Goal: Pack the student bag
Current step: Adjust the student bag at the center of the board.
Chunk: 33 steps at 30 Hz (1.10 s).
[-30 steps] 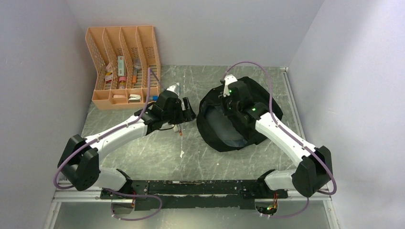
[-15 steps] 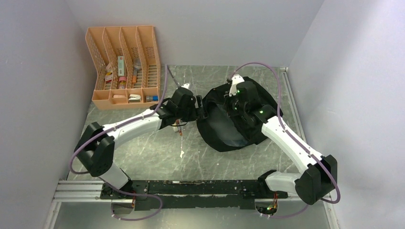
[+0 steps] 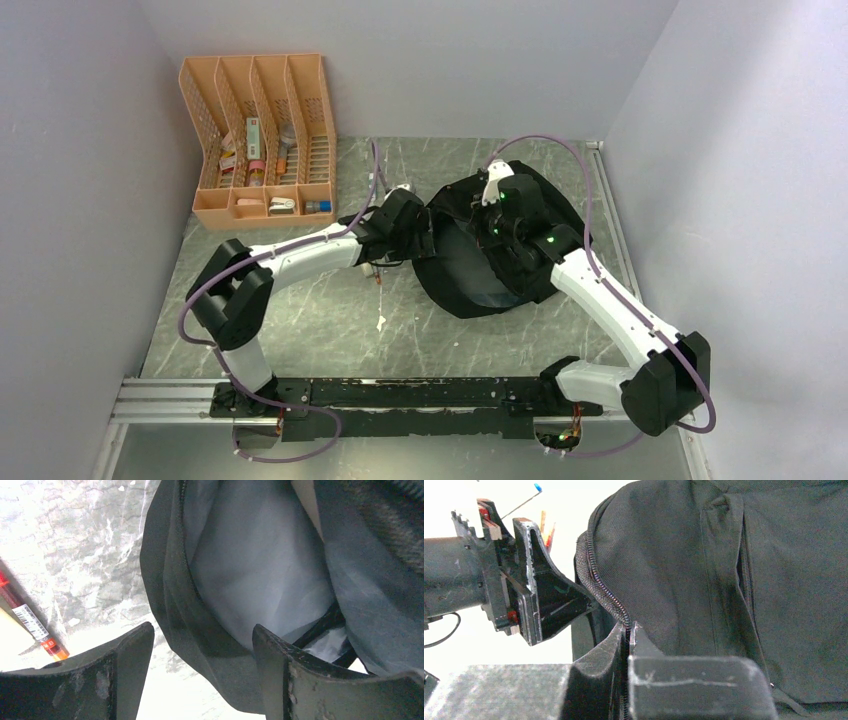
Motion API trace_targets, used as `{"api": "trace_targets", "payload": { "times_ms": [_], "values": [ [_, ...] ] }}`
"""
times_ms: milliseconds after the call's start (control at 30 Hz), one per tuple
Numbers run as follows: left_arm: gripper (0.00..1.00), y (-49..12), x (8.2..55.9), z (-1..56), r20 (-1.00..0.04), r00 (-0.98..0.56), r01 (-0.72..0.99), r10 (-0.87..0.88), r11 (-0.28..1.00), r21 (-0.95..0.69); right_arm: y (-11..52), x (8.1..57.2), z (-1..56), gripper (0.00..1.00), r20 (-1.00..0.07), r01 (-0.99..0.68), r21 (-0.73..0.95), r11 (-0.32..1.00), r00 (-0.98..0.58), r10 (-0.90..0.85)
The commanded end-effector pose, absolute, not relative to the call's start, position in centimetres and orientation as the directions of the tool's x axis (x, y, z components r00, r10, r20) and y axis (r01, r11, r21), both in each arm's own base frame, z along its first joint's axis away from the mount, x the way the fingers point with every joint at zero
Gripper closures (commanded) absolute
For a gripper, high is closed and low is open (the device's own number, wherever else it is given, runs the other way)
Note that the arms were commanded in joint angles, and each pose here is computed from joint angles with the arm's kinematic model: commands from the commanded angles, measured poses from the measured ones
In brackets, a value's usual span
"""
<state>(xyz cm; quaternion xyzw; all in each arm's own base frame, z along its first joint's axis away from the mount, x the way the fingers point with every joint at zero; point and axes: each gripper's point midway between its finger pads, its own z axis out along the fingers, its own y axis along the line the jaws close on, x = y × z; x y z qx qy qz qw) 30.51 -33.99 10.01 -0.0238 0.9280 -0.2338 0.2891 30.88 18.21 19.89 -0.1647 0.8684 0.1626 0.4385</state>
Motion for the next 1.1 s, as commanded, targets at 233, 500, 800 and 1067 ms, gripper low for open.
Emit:
{"api": "trace_targets", "payload": {
  "times_ms": [233,500,800,1067],
  "values": [
    [0.41,-33.9,30.5,9.7,-0.546,-0.829,0.130,-0.120,0.908,-0.398,18.3,30.5,20.1,1.00,-0.821,-0.444,0.155,0.883,-0.555,-0.134],
    [0.65,-33.7,30.1,10.4,-0.553,-0.825,0.149,-0.114,0.900,-0.409,19.6,29.4,19.4,1.00,-0.806,-0.526,0.185,0.830,-0.565,-0.178],
    [0.95,-33.3,30.0,10.9,-0.564,-0.819,0.158,-0.106,0.903,-0.400,20.5,28.1,17.2,1.00,-0.747,-0.573,0.228,0.787,-0.622,-0.237],
    [0.95,-32.2,29.7,12.3,-0.596,-0.795,0.167,-0.108,0.907,-0.387,21.3,27.2,14.8,0.97,-0.688,-0.576,0.288,0.765,-0.680,-0.253]
  ]
}}
